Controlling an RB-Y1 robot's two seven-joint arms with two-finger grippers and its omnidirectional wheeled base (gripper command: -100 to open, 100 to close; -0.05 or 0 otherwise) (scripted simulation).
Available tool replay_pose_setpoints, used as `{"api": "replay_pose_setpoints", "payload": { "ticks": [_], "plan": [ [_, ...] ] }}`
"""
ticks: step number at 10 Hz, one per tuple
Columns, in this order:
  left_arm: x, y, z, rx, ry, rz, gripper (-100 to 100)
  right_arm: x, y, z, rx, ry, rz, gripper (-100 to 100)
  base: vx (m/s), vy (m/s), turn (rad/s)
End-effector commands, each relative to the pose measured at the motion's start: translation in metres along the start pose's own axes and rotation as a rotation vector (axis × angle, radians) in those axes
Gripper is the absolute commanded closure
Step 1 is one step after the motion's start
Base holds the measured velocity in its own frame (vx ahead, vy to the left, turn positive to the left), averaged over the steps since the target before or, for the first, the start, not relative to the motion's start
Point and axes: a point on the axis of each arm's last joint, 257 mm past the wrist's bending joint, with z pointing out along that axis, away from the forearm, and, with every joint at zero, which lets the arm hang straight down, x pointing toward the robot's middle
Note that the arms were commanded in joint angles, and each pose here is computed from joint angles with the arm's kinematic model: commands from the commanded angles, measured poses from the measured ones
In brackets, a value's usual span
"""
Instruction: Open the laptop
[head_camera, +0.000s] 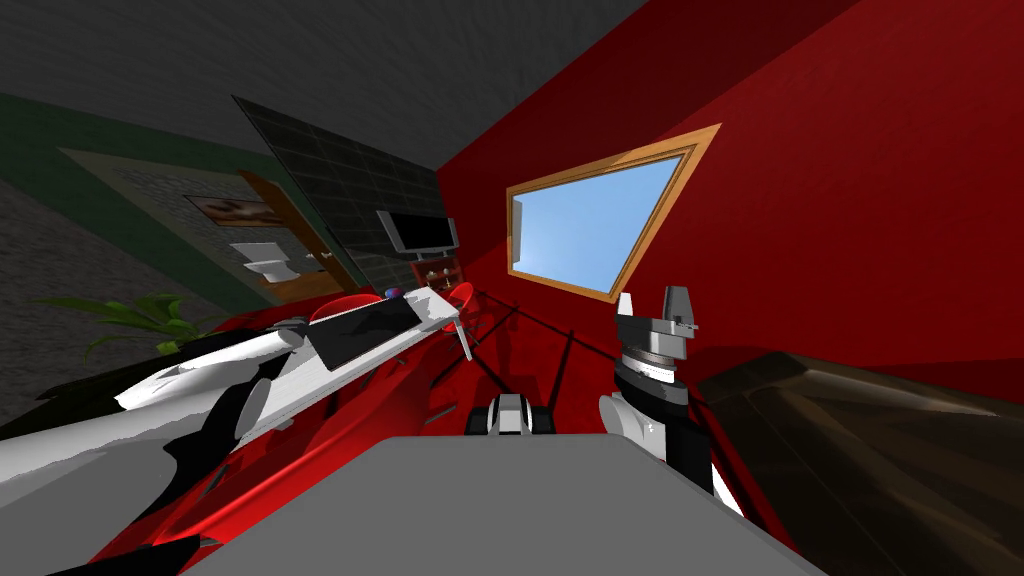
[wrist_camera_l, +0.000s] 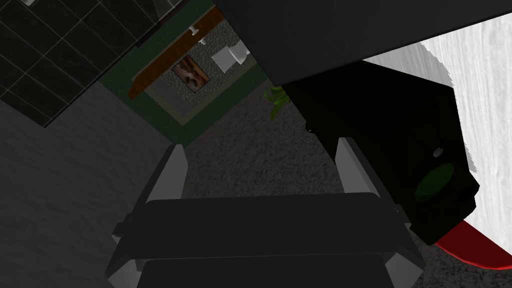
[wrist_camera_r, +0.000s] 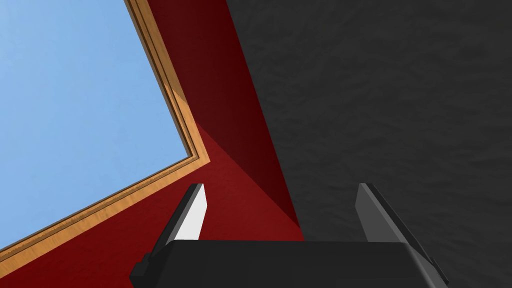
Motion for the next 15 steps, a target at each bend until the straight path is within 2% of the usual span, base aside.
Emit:
{"api": "replay_pose_setpoints", "payload": {
  "ticks": [1,2,4,5,7,8,11,12,14,15],
  "plan": [
    [0.0021,0.0002,0.0004,-0.003,-0.001,-0.028,-100,0.0,0.0,0.0,0.0,0.0,0.0,0,-0.01,0.01,0.002],
    [0.0034,-0.0002,0.0011,-0.008,-0.006,0.028,-100,0.0,0.0,0.0,0.0,0.0,0.0,0,-0.016,0.026,-0.033],
    [0.0047,0.0001,0.0012,-0.009,-0.004,-0.031,-100,0.0,0.0,0.0,0.0,0.0,0.0,0,-0.015,0.015,-0.014],
    [0.004,-0.0006,0.0016,-0.012,-0.012,0.005,-100,0.0,0.0,0.0,0.0,0.0,0.0,0,-0.018,0.017,-0.043],
    [0.0065,0.0,0.0018,-0.014,-0.009,-0.033,-100,0.0,0.0,0.0,0.0,0.0,0.0,0,-0.016,0.015,-0.01],
    [0.006,-0.0007,0.0022,-0.016,-0.016,0.016,-100,0.0,0.0,0.0,0.0,0.0,0.0,0,-0.022,0.02,-0.036],
    [0.0076,-0.0003,0.0023,-0.017,-0.015,-0.035,-100,0.0,0.0,0.0,0.0,0.0,0.0,0,-0.01,0.01,-0.009],
    [0.0069,-0.0009,0.0026,-0.019,-0.022,0.006,-100,0.0,0.0,0.0,0.0,0.0,0.0,0,-0.016,0.014,-0.042],
    [0.0081,-0.0006,0.0027,-0.02,-0.021,-0.036,-100,0.0,0.0,0.0,0.0,0.0,0.0,0,-0.016,0.015,-0.014],
    [0.0067,-0.0014,0.0029,-0.021,-0.028,0.016,-100,0.0,0.0,0.0,0.0,0.0,0.0,0,-0.023,0.022,-0.032]
  ]
}}
